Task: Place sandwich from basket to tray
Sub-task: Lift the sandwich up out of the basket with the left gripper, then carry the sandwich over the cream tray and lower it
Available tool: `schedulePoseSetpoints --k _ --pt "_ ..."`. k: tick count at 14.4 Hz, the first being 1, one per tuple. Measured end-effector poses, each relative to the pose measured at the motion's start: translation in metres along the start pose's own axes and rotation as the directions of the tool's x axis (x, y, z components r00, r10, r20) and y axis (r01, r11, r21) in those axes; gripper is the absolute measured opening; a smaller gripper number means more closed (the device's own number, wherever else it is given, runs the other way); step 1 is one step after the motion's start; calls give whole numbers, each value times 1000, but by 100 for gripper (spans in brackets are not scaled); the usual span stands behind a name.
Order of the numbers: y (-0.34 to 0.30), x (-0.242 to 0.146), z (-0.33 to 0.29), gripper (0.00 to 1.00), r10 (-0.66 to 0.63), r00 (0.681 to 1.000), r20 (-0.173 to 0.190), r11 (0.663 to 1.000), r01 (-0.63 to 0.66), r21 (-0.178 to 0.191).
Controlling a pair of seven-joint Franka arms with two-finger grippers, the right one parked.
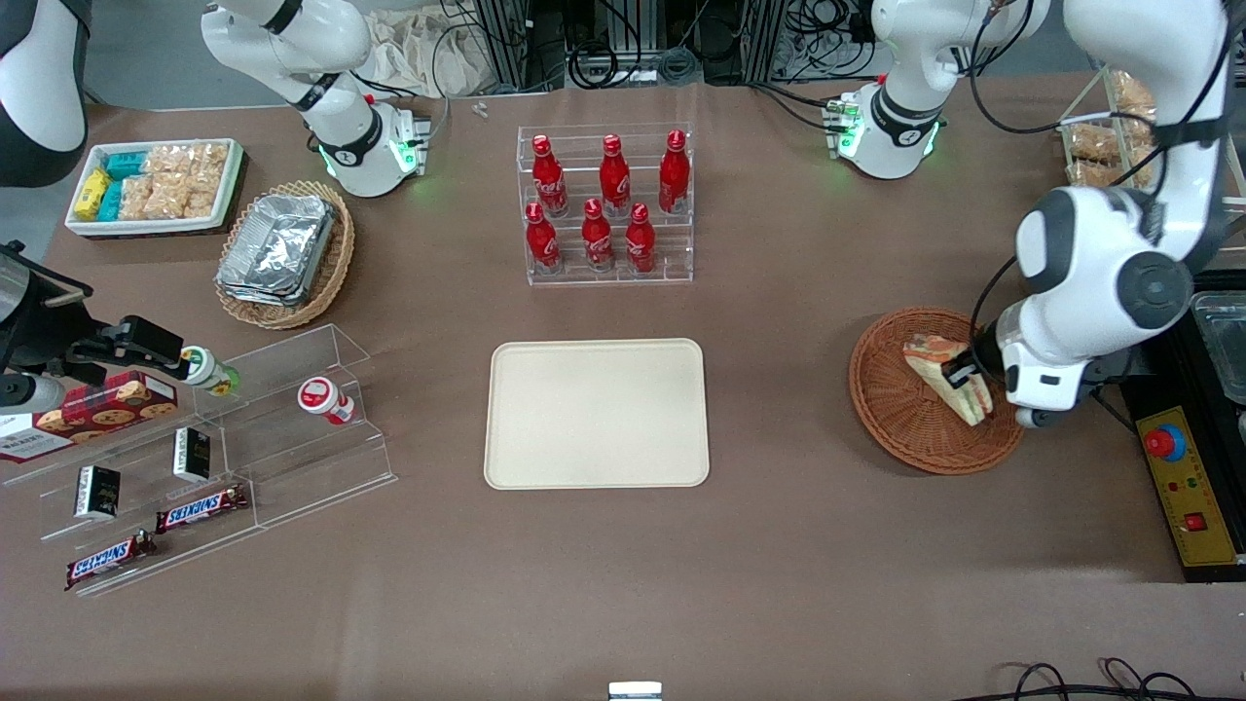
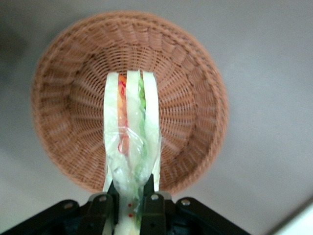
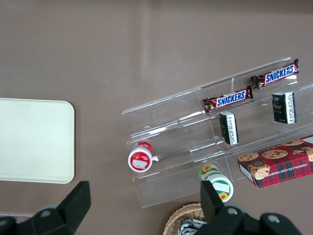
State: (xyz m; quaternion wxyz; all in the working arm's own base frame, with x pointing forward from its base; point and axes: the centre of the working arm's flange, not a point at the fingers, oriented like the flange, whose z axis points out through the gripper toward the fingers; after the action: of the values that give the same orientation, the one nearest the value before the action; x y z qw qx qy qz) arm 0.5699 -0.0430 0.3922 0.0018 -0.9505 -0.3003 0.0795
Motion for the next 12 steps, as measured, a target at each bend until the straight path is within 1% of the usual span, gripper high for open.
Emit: schedulePoseSetpoints --k 1,3,4,5,8,10,12 --pt "3 -2 -27 14 7 1000 5 1000 -7 3" --pt "9 -7 -68 14 20 1000 0 1000 -20 -2" --pt "13 -9 -81 14 29 1000 -5 1000 -29 -7" --pt "20 -16 -88 14 48 999 -3 999 -48 -5" --pt "53 -46 -85 14 132 991 24 991 -132 18" --pt "88 -74 -78 14 208 978 30 978 -209 26" --pt "119 -99 -75 14 273 962 27 961 -274 26"
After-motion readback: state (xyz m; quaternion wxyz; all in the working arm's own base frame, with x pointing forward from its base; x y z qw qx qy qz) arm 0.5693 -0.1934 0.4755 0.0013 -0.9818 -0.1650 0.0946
